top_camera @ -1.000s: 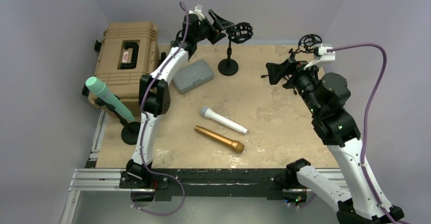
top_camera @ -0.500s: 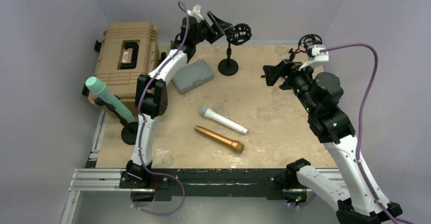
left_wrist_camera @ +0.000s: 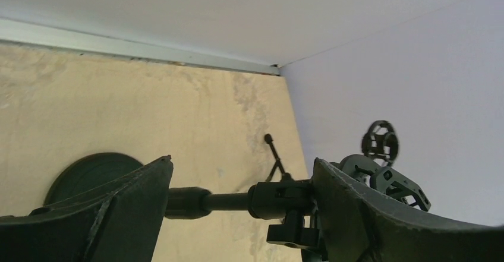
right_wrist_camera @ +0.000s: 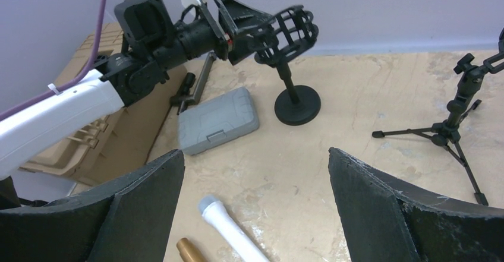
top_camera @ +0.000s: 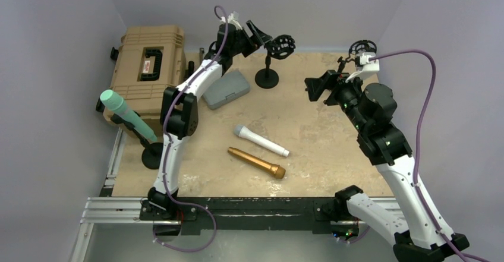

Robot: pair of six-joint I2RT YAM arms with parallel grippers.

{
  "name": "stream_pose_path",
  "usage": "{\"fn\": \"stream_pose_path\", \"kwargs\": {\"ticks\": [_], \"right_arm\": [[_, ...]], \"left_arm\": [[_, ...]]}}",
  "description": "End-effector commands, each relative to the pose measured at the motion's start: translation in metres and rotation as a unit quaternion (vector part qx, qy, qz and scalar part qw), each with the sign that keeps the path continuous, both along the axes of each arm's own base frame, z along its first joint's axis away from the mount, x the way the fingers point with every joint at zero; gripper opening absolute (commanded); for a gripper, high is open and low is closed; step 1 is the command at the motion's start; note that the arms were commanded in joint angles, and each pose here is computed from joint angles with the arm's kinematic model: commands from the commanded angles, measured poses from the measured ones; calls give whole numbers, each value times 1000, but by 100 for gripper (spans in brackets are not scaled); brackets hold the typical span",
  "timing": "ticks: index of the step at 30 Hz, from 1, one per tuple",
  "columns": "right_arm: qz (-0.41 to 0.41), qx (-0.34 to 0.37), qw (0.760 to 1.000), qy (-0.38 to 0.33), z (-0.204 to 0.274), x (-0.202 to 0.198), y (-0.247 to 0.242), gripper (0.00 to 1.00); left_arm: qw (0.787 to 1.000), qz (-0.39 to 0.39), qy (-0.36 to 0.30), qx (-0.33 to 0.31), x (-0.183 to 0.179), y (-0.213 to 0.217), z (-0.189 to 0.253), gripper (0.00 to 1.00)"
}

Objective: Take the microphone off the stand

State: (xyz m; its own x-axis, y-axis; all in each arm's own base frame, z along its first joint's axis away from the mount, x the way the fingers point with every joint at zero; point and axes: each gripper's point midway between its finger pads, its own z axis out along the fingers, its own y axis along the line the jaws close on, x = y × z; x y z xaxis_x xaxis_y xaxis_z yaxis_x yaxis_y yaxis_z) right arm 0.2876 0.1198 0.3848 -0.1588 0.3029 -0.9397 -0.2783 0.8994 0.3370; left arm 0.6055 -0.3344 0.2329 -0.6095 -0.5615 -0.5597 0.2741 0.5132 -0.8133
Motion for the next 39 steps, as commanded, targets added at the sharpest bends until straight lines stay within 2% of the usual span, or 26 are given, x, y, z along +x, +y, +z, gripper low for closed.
{"fn": "stream_pose_path", "kwargs": {"ticks": [1,7,13,16,24,26,30,34,39], "right_arm": [[1,11,1000,-15,8,3,2,89],[2,9,1000,-13,5,4,3,89],[7,11,1000,-8,1,3,5,89],[13,13,1000,-8,2,3,7,89],[30,13,999,11,-14,9,17,89],[44,11,999,20,-20,11,22,89],[57,0,998,39,-32,17,29,90],[79,-18,995,51,-44,24,39,91],[136,2,989,66,-58,26,64,91]], "left_arm": [[975,21,151,162,-28,27,-152,84],[974,17,152,169,-27,27,-158,85],[970,13,159,185,-28,30,-143,86],[977,8,120,174,-27,32,-101,90],[983,23,5,180,-42,54,67,100],[984,29,-20,175,-57,64,103,100],[986,7,-39,163,-95,69,150,100],[989,-20,-51,136,-150,72,187,100],[986,-57,-77,135,-226,77,213,100]]}}
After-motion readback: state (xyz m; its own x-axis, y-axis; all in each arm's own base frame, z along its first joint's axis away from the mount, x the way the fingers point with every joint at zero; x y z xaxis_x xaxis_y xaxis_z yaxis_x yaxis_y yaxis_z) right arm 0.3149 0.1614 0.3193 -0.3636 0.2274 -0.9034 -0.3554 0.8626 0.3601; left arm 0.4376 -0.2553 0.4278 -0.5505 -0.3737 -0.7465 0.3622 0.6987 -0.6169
